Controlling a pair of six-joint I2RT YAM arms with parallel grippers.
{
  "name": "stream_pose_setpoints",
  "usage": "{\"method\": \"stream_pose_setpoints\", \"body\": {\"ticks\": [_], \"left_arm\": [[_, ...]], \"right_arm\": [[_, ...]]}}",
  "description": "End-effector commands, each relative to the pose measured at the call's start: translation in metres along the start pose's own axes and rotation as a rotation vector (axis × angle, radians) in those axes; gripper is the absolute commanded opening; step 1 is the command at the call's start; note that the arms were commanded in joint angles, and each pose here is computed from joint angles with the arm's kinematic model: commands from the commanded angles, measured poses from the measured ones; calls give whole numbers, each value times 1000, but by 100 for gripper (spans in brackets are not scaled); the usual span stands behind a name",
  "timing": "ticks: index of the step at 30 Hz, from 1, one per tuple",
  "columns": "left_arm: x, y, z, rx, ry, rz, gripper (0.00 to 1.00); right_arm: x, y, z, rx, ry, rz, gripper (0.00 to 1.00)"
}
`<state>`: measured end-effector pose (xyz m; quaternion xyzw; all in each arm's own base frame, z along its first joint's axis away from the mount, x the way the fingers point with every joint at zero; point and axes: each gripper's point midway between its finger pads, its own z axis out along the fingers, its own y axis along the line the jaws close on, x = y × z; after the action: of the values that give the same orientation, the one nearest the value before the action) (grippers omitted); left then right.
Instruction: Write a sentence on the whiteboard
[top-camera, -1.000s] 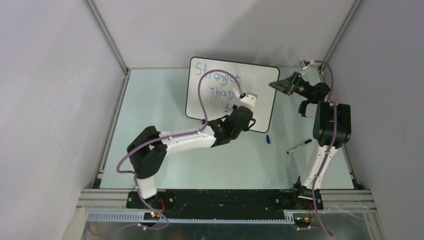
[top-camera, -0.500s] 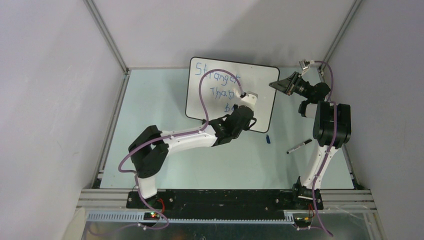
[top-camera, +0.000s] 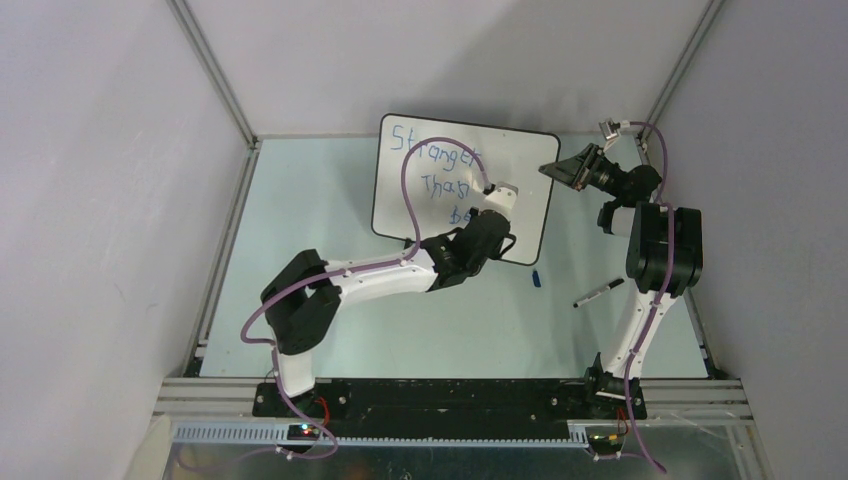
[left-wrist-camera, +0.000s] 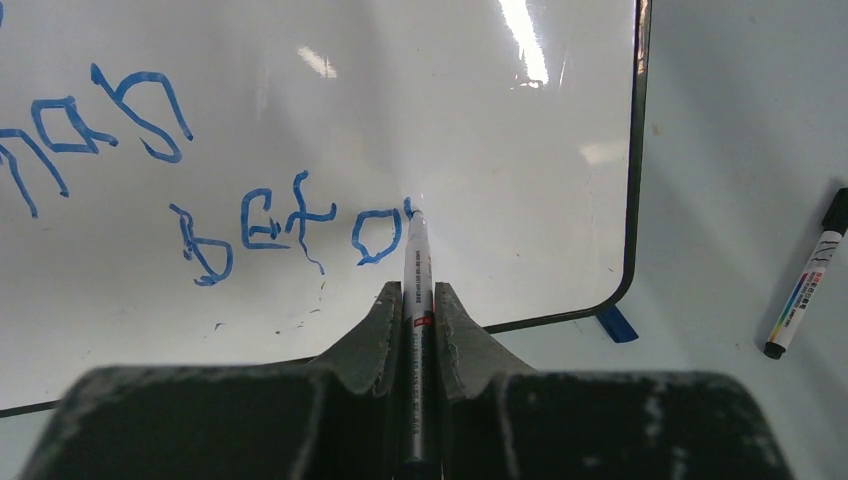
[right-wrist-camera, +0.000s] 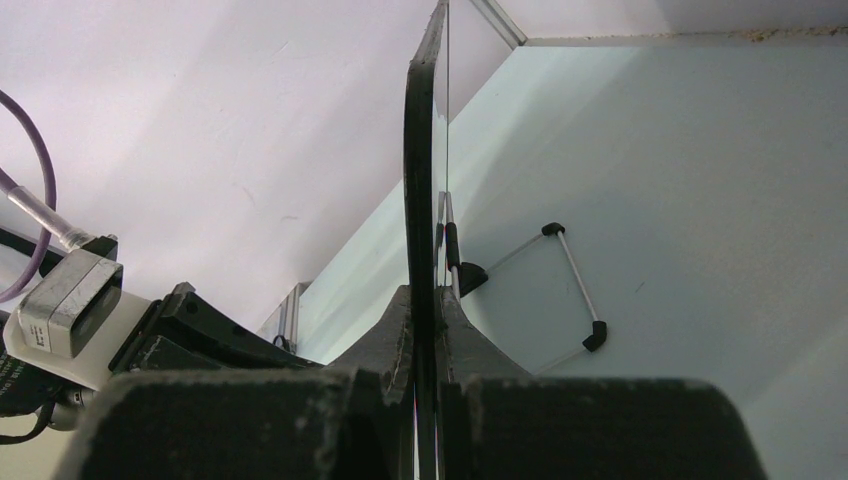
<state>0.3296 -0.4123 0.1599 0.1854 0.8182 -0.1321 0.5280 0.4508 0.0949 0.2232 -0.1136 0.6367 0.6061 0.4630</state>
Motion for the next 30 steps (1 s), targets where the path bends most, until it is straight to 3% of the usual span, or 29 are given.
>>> {"method": "stream_pose_setpoints", "body": {"ticks": [1, 23, 30], "left_arm": [[-19, -2, 4, 5, -39, -31, 0], [-35, -12, 0, 60, -67, -48, 0], [-42, -5, -17, 67, -85, -47, 0]], "right_arm": [[-22, 37, 4, -41, -19, -67, 0], [-22, 37, 4, -42, -17, -68, 0], [-22, 36, 3, -40, -20, -67, 0]]}}
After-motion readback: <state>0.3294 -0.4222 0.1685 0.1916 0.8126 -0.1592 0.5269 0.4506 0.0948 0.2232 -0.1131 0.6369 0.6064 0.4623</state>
